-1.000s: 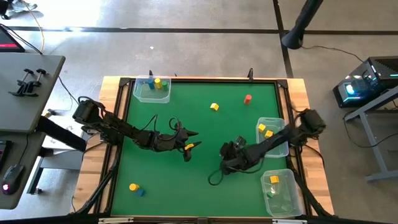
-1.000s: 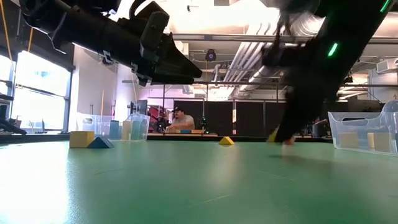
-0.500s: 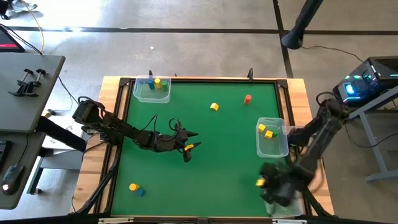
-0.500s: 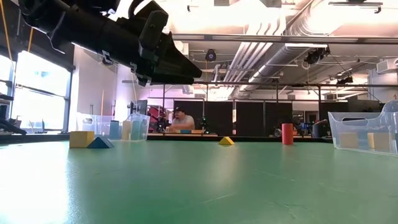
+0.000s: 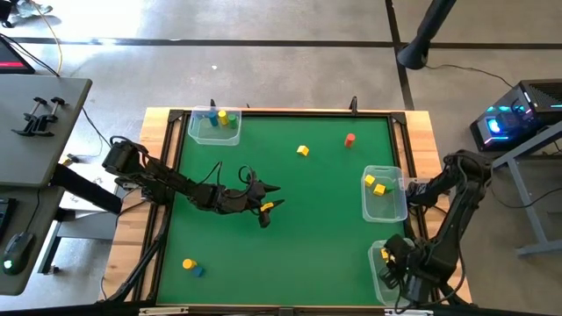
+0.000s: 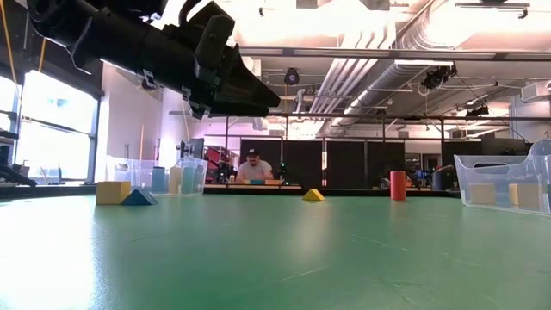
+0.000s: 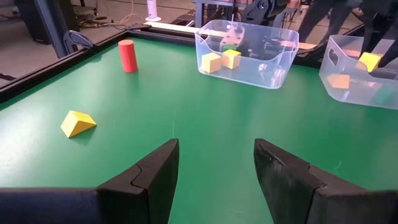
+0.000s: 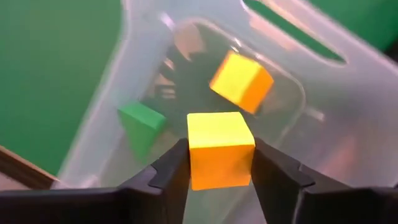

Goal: Sort blocks by size
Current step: Put the bottom yellow triangular block into the bottom transparent bin, then put the yellow cylindrical block into the top transparent bin

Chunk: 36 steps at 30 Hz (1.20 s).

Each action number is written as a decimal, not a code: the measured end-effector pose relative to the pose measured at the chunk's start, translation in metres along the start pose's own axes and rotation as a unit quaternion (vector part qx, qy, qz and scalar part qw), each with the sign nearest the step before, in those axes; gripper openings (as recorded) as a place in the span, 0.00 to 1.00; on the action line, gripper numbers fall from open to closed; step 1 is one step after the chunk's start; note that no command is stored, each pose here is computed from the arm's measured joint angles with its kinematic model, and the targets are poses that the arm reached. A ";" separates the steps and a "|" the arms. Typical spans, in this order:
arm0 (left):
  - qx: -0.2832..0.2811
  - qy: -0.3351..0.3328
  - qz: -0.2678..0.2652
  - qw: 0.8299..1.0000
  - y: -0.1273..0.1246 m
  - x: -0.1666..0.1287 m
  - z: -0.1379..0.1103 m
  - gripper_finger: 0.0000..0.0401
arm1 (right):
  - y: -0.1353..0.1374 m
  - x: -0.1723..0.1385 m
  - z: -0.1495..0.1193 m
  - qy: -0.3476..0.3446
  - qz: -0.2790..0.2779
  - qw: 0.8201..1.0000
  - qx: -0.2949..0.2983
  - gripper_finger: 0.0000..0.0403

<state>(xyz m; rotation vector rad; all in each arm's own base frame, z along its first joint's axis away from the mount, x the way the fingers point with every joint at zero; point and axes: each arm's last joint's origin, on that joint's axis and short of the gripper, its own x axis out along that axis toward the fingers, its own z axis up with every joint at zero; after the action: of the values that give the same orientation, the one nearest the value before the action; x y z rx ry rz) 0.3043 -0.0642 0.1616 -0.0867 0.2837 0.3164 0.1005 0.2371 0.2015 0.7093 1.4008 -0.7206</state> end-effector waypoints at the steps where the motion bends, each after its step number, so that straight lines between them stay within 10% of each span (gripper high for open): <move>1: 0.000 0.000 0.000 1.000 0.000 0.000 0.000 0.48 | 0.001 0.002 -0.001 0.007 -0.009 1.000 0.001 0.41; 16: -0.008 -0.020 -0.004 1.000 -0.001 0.000 0.004 0.48 | 0.002 0.005 -0.002 0.022 -0.022 1.000 -0.003 0.42; 25: -0.011 -0.023 -0.003 1.000 0.000 0.000 0.005 0.48 | 0.023 -0.015 -0.010 0.007 0.088 0.993 -0.081 0.42; 36: -0.019 -0.043 -0.011 0.999 0.001 0.001 0.010 0.48 | 0.054 -0.034 0.016 -0.297 0.176 0.889 -0.301 0.42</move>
<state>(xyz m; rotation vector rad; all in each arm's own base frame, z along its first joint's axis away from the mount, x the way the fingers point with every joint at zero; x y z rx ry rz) 0.3079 -0.0612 0.1709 -0.1143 0.1919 0.3027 0.1517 0.2577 0.2365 0.1988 0.8162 -0.1542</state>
